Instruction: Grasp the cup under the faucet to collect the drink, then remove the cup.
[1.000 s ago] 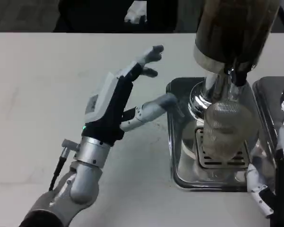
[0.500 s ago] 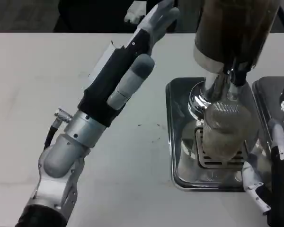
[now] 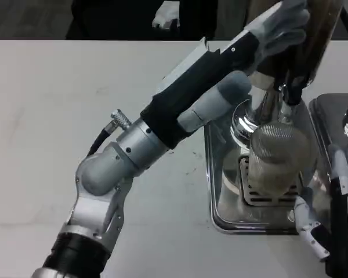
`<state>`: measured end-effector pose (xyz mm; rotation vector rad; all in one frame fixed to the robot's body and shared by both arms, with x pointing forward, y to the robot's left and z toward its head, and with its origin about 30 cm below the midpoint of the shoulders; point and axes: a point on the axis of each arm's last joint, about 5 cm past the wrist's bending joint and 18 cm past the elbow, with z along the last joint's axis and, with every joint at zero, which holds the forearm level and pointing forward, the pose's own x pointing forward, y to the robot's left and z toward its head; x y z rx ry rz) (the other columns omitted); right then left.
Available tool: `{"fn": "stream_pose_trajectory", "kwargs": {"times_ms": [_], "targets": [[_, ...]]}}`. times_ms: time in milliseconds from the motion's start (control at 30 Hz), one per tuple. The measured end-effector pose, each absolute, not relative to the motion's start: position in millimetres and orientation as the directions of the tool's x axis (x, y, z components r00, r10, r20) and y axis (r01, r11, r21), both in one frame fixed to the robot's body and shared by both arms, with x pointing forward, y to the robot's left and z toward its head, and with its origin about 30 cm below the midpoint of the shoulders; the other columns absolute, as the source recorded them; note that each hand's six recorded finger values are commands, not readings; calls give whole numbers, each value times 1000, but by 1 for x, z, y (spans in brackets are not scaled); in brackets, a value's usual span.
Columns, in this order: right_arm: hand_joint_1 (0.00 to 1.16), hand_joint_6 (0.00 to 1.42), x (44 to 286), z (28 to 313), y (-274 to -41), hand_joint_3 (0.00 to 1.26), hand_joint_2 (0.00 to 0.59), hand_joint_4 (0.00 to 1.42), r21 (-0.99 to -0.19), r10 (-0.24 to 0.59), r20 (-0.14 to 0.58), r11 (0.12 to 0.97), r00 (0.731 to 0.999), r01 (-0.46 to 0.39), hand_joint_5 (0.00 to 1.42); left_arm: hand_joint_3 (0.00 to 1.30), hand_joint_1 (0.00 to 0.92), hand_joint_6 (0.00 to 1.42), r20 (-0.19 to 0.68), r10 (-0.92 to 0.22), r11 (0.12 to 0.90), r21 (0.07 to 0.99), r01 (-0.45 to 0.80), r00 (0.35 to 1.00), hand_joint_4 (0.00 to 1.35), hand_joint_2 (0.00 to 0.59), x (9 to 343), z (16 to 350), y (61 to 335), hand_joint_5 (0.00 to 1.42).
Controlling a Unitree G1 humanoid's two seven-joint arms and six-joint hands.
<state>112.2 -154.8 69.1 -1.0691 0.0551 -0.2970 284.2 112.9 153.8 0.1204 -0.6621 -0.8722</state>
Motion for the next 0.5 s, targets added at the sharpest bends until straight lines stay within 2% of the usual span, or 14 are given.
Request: {"fn": "stream_pose_trajectory", "kwargs": {"times_ms": [267,500], "targets": [[226,34,112,69,-151,26,519,0,-860,-279,97,459,955,222,0,0,0,0,429,-787,599,363,714,443,0,82,293,151,91,68],[226,34,110,68,-150,26,519,0,-856,-291,94,465,952,227,0,12,0,40,415,-811,568,391,724,412,0,82,292,151,86,110]]}}
